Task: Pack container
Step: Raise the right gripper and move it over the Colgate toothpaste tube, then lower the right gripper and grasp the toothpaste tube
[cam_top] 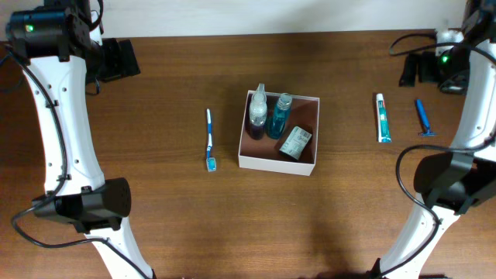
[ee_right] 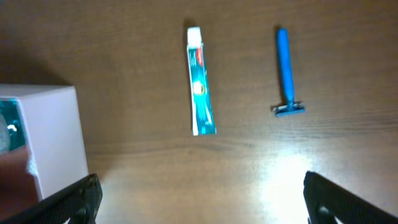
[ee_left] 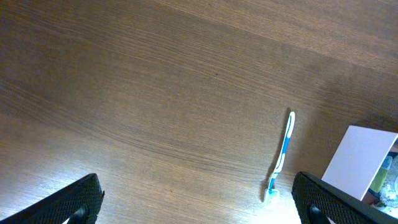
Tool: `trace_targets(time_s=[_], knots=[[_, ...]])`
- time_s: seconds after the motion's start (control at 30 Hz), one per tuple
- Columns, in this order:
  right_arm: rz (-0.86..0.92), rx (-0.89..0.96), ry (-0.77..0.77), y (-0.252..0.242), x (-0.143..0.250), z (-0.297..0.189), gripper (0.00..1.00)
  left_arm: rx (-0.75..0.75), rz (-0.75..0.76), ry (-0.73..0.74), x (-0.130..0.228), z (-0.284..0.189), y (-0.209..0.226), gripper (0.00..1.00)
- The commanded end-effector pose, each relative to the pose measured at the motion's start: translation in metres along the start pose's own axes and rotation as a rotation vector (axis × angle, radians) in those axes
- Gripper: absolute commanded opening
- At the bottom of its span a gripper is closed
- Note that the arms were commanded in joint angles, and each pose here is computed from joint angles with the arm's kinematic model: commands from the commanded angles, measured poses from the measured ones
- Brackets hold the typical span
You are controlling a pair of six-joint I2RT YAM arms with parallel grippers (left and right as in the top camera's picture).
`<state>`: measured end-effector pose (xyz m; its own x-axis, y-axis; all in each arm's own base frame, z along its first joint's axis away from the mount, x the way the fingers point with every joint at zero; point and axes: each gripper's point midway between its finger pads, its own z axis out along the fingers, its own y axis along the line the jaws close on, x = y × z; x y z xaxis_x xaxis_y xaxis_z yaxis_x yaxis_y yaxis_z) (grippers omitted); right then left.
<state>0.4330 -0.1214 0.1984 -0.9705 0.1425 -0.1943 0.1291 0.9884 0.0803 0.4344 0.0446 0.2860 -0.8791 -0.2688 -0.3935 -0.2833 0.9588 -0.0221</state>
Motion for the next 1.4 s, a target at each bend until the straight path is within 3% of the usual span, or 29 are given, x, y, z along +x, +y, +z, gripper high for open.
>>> trace_targets(time_s=[0.0,0.4,0.7,1.37], knots=[[-0.081,-0.041,0.056,0.003,0.008,0.028,0.99,0.005,0.011,-0.017,0.0,-0.009,0.002,0.99],[-0.214,0.047,0.067,0.019,0.003,0.119,0.99,0.005,0.011,-0.017,0.0,-0.009,0.002,0.99],[-0.206,0.078,0.067,0.005,0.018,0.172,0.99,0.005,0.011,-0.018,0.0,-0.009,0.002,0.99],[-0.222,0.081,0.035,-0.002,0.032,0.212,0.99,0.005,0.011,-0.018,0.0,-0.009,0.002,0.99]])
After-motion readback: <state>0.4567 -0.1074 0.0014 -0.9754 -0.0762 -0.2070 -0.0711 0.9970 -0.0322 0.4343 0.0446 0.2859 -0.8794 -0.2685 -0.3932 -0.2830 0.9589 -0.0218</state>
